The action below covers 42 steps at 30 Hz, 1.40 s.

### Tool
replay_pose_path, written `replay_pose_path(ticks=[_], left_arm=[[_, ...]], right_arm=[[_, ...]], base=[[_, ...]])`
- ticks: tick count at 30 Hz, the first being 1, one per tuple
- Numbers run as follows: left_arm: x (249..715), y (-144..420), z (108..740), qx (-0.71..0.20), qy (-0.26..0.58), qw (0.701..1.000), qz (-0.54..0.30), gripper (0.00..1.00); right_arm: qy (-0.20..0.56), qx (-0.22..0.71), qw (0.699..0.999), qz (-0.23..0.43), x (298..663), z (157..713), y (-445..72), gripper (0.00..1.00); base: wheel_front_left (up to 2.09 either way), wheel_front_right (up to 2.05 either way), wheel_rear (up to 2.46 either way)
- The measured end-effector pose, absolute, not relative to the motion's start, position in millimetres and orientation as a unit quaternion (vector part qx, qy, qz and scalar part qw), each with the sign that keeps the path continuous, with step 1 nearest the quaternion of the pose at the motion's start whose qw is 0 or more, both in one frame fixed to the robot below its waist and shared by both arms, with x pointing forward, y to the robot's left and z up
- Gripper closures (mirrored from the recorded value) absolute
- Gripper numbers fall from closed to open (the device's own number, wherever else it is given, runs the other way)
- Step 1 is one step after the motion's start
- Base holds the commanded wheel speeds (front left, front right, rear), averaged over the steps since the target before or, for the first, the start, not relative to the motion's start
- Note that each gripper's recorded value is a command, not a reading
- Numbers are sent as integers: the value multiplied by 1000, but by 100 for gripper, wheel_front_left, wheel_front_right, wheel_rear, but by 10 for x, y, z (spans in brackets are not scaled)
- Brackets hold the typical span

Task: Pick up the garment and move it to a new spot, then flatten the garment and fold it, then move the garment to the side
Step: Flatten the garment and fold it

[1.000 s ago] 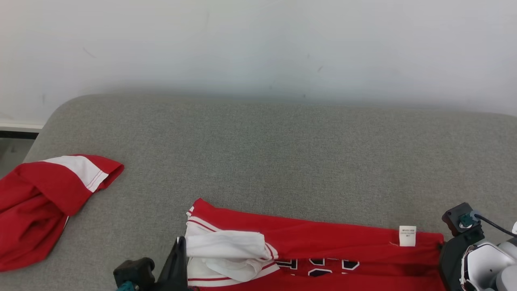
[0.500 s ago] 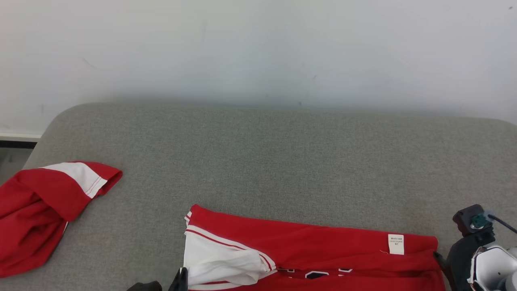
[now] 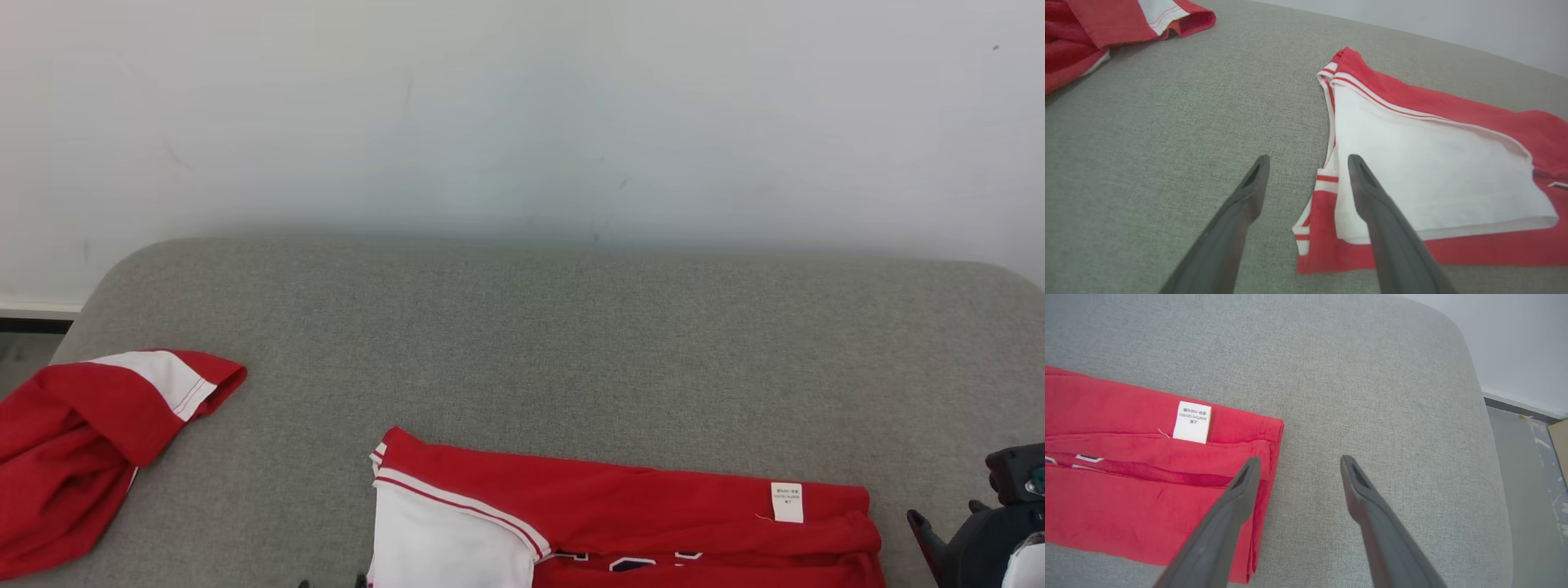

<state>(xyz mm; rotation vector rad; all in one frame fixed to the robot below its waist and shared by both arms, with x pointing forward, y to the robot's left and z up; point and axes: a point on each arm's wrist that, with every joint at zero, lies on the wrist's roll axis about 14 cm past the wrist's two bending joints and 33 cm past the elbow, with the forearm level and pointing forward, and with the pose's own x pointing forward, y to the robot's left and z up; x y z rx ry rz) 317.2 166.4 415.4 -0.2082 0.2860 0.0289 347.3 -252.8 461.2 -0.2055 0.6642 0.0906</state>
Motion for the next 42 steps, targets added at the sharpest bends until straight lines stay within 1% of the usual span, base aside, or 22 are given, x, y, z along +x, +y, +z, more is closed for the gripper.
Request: replay_pose_path(ticks=[4, 8, 10, 12, 15, 19, 24, 27, 30, 33, 34, 36, 40, 42], left_arm=[[3224, 1767, 4353, -92, 100, 991, 20, 0], [3313, 1840, 4903, -87, 4, 996, 18, 0], [3248, 1870, 5147, -83, -43, 995, 16, 0], [3208, 1879, 5279, -86, -67, 994, 12, 0], [3160, 1919, 5473, -91, -104, 990, 9, 0], [3074, 1982, 5539, -99, -121, 988, 10, 0], [3045, 2004, 5479, -100, -117, 988, 7, 0], [3032, 2002, 5404, -107, -108, 988, 6, 0], [3049, 1966, 5375, -107, -103, 989, 1, 0], [3062, 1941, 5353, -107, -100, 989, -3, 0], [3081, 1910, 5339, -102, -96, 990, -6, 0], [3095, 1896, 5340, -103, -96, 990, -9, 0], [3115, 1891, 5302, -102, -89, 991, -7, 0], [3114, 1901, 5272, -103, -84, 991, -4, 0]], right_arm=[[285, -66, 956, 25, 3461, 4743, -2517, 0], [240, -21, 970, 14, 3490, 4828, -2419, 0], [222, 13, 975, 7, 3478, 4785, -2347, 0], [203, 35, 978, -1, 3486, 4774, -2317, 0], [157, 69, 985, -12, 3522, 4839, -2275, 0], [105, 91, 990, -20, 3530, 4908, -2233, 0], [80, 90, 992, -32, 3479, 4844, -2257, 0], [99, 90, 990, -33, 3429, 4680, -2239, 0], [142, 87, 985, -34, 3388, 4440, -2220, 0], [170, 91, 981, -35, 3435, 4300, -2194, 0], [179, 88, 979, -30, 3537, 4264, -2146, 0], [190, 88, 977, -31, 3588, 4211, -2133, 0], [235, 83, 968, -36, 3578, 3981, -2133, 0], [245, 86, 965, -37, 3593, 3915, -2123, 0]], base=[[0, 0, 0], [0, 0, 0], [0, 0, 0], [0, 0, 0], [0, 0, 0], [0, 0, 0], [0, 0, 0], [0, 0, 0], [0, 0, 0], [0, 0, 0], [0, 0, 0], [0, 0, 0], [0, 0, 0], [0, 0, 0]])
